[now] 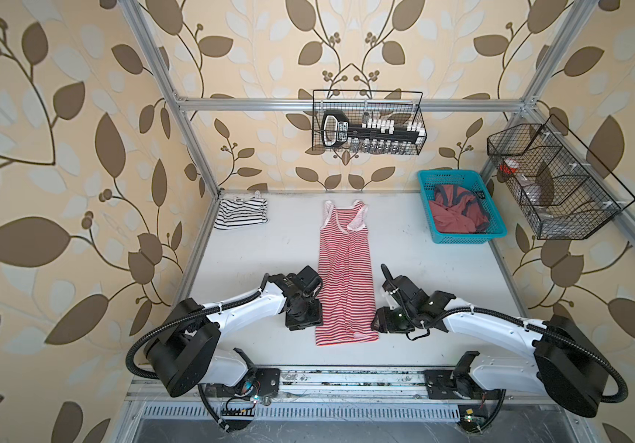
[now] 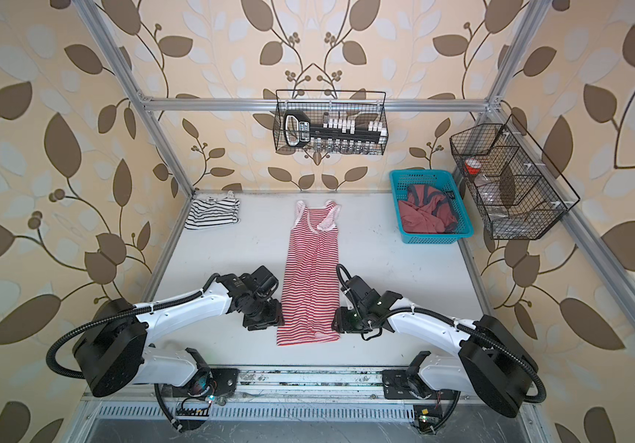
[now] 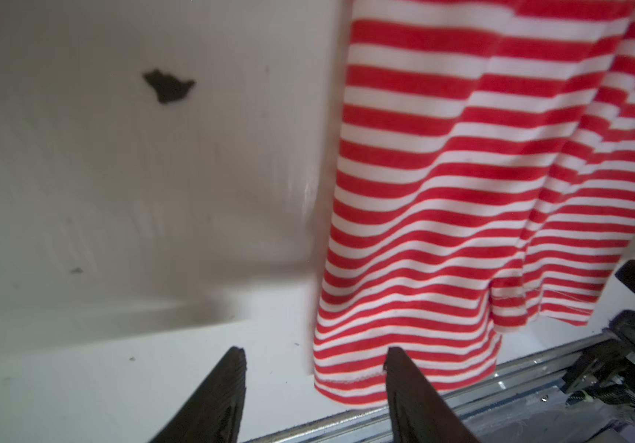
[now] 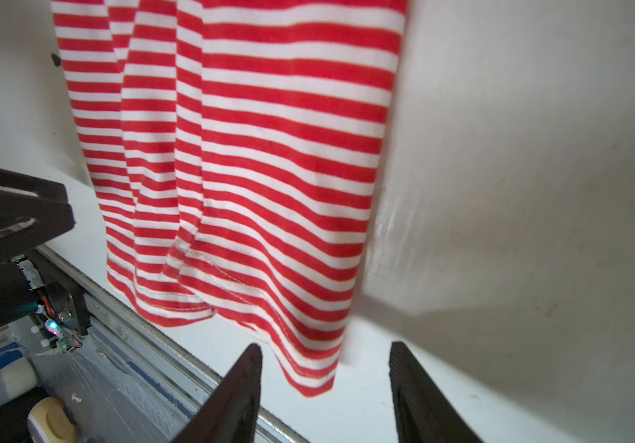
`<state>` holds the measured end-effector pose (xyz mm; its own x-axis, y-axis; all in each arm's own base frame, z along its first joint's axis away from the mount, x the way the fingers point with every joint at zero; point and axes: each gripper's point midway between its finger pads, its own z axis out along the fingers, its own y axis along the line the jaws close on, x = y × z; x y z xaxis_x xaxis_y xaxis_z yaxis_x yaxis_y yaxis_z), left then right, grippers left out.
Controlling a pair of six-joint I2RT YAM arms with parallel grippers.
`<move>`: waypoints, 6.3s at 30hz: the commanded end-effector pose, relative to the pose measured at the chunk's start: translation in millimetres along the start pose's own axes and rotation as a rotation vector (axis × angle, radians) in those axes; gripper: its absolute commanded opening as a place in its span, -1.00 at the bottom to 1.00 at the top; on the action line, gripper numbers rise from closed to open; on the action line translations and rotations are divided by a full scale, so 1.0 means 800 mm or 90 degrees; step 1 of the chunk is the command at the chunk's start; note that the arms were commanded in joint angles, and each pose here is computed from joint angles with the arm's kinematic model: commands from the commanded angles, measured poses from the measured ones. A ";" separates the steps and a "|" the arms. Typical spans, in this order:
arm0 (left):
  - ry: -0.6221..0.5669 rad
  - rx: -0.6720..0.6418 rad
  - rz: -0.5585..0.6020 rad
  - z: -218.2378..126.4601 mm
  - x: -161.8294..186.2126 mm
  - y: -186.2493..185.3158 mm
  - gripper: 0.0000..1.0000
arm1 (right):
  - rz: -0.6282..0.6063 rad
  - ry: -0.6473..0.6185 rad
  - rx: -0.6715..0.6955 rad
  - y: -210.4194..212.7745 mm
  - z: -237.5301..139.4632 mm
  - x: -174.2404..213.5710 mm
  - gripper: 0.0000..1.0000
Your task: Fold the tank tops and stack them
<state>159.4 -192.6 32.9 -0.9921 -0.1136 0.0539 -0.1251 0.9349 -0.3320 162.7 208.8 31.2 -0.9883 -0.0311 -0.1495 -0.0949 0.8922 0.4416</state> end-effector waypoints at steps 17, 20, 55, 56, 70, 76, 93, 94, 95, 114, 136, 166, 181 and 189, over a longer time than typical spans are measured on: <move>0.100 0.085 -0.070 0.046 0.046 0.001 0.16 | 0.053 0.046 -0.034 0.002 0.019 0.024 -0.16; 0.109 0.081 -0.072 0.047 0.051 0.005 0.12 | 0.052 0.052 -0.031 0.001 0.021 0.026 -0.23; 0.112 0.082 -0.125 0.049 0.074 0.025 0.18 | 0.059 0.029 -0.021 -0.004 0.018 0.015 -0.28; 0.115 0.075 -0.123 0.051 0.075 0.028 0.14 | 0.060 0.029 -0.021 -0.004 0.019 0.015 -0.36; 0.113 0.066 -0.110 0.046 0.077 0.028 -1.00 | 0.058 0.034 -0.038 0.000 0.020 0.034 -1.00; 0.085 0.090 -0.109 0.028 0.079 0.022 -1.00 | 0.069 0.013 -0.056 0.006 0.004 0.050 -1.00; -0.034 0.104 -0.027 -0.047 0.005 -0.047 -1.00 | 0.023 -0.063 -0.065 0.039 -0.051 -0.018 -1.00; -0.037 0.106 -0.022 -0.049 -0.002 -0.050 -1.00 | 0.021 -0.067 -0.068 0.041 -0.056 -0.025 -1.00; -0.038 0.108 -0.020 -0.051 -0.008 -0.053 -1.00 | 0.021 -0.073 -0.069 0.041 -0.061 -0.031 -1.00; -0.105 0.131 0.035 -0.123 -0.146 -0.107 -1.00 | 0.003 -0.134 -0.115 0.053 -0.115 -0.160 -1.00; -0.090 0.158 0.004 -0.096 -0.280 -0.125 -1.00 | 0.062 -0.114 -0.137 0.015 -0.076 -0.278 -1.00; -0.061 0.219 -0.052 -0.045 -0.382 -0.118 -0.37 | 0.139 -0.098 -0.169 -0.033 -0.006 -0.360 -0.50; -0.105 0.276 -0.112 -0.054 -0.436 -0.112 -0.21 | 0.233 -0.151 -0.226 -0.070 -0.005 -0.408 -0.28; -0.204 0.215 -0.080 -0.129 -0.450 -0.104 -0.15 | 0.214 -0.216 -0.243 -0.058 -0.060 -0.419 -0.20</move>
<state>526.3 -211.4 84.9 -0.9332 -0.3570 -0.0413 -0.2442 0.7142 -0.6560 492.8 150.3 65.6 -0.8930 0.4323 -0.1251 0.1892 0.6129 0.7672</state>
